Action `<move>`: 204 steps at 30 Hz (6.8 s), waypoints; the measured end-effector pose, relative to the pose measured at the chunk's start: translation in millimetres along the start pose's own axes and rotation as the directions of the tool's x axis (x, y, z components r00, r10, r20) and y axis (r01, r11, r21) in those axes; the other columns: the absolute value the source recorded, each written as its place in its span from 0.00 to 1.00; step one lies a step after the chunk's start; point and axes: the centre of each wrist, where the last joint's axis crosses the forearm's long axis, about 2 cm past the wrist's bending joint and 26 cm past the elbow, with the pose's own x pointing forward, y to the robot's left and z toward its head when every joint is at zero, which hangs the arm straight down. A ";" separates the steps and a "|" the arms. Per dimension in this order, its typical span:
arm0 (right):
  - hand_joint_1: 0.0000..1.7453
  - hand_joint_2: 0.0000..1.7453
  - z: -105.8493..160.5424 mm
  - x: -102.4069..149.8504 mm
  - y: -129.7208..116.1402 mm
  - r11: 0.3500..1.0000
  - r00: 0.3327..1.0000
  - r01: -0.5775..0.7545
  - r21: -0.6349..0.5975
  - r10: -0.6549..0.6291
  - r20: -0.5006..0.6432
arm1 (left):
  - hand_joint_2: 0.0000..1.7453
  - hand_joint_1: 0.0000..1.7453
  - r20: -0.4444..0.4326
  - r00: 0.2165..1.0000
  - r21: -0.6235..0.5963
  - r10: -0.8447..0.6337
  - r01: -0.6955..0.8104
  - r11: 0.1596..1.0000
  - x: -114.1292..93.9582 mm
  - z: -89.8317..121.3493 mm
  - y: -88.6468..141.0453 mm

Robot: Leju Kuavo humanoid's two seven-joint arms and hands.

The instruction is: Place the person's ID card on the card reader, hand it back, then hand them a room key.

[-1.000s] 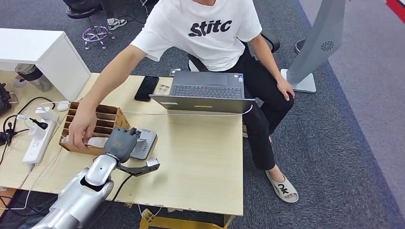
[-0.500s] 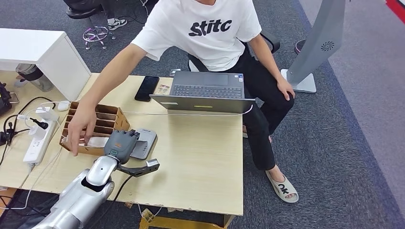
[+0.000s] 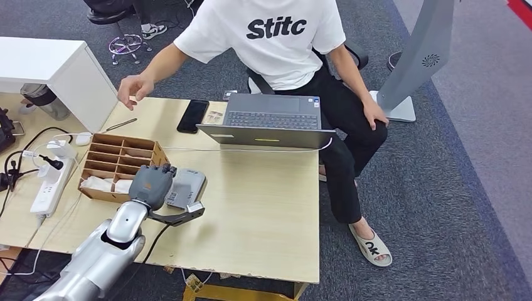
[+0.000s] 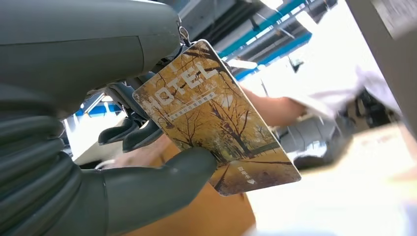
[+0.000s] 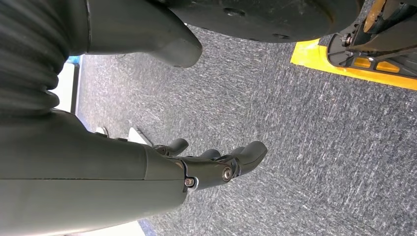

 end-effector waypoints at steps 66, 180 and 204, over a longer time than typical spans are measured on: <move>0.00 1.00 -0.8 -8.7 4.0 0.988 0.988 0.152 0.008 -0.152 -0.033 | 1.00 0.00 -0.063 0.956 -0.019 0.288 -0.290 0.957 -37.4 94.6 73.2; 0.00 1.00 -0.2 -6.0 5.7 0.990 0.989 0.142 0.002 -0.142 -0.032 | 1.00 1.00 -0.155 0.974 0.264 0.163 -0.118 0.957 -43.5 60.7 72.5; 0.00 1.00 0.1 -2.8 5.0 0.997 0.997 0.077 -0.009 -0.077 -0.031 | 1.00 1.00 -0.190 0.899 0.592 0.395 -0.216 0.776 -72.2 -19.5 137.5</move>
